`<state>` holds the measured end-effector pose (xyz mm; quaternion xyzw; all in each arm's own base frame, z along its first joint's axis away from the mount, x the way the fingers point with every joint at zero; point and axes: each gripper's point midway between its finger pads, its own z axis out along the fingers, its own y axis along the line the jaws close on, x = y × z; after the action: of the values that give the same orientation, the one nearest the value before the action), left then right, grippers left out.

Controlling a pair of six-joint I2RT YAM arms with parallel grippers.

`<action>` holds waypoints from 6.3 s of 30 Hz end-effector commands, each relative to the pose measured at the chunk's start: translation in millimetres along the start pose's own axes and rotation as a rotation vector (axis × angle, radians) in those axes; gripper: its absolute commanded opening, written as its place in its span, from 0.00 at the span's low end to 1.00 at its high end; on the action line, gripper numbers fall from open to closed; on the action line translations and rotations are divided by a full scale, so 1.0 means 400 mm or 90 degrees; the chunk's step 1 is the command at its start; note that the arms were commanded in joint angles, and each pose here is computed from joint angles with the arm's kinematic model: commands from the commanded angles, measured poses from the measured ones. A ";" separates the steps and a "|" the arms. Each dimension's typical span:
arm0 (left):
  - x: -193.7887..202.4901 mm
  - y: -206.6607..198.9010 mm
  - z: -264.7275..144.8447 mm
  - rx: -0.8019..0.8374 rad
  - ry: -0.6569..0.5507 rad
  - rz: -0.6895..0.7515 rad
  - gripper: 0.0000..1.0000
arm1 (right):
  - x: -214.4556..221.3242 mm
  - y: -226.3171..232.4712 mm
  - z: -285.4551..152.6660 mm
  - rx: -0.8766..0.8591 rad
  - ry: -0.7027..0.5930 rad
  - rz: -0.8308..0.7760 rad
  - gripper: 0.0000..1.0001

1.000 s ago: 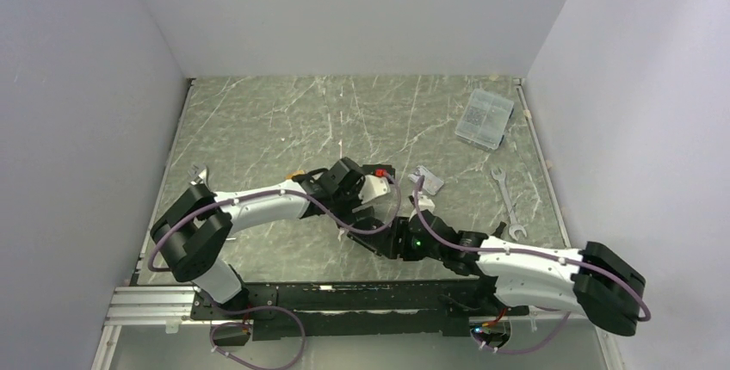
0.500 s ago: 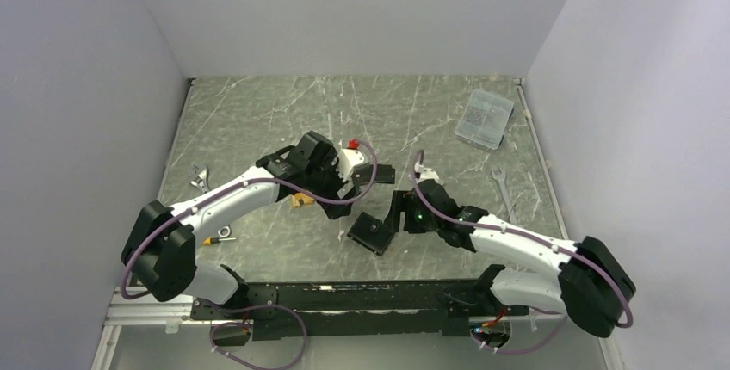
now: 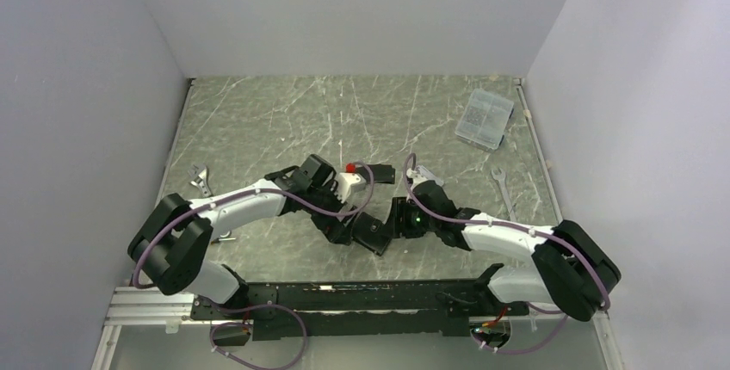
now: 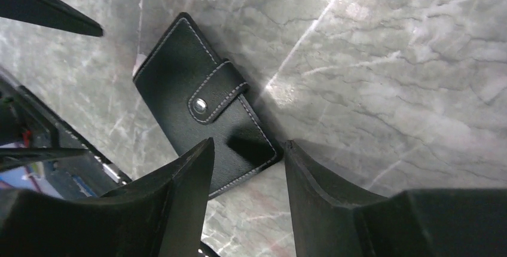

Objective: Put the credit cards into the card holder
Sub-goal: Pick up the card holder from the center of the board.

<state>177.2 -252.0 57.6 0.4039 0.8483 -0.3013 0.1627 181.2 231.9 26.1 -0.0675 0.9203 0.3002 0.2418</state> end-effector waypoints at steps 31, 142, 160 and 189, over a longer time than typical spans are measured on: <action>-0.125 0.018 0.106 0.079 0.003 0.028 0.00 | 0.019 0.044 -0.030 -0.097 -0.021 0.021 0.68; -0.312 0.079 -0.314 0.039 -0.324 -0.194 0.00 | -0.364 0.381 -0.112 0.033 -0.231 -0.004 0.54; -0.313 0.025 -0.310 0.098 -0.317 -0.157 0.00 | -0.413 0.438 -0.086 0.028 -0.275 -0.016 0.55; -0.328 -0.165 -0.397 0.314 -0.314 -0.025 0.00 | -0.404 0.507 -0.277 -0.461 -0.247 -0.038 0.43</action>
<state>207.6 -256.4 233.7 0.2885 0.7361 -0.5718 0.2192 228.8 321.7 271.3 -0.0999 0.7164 0.5748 0.3827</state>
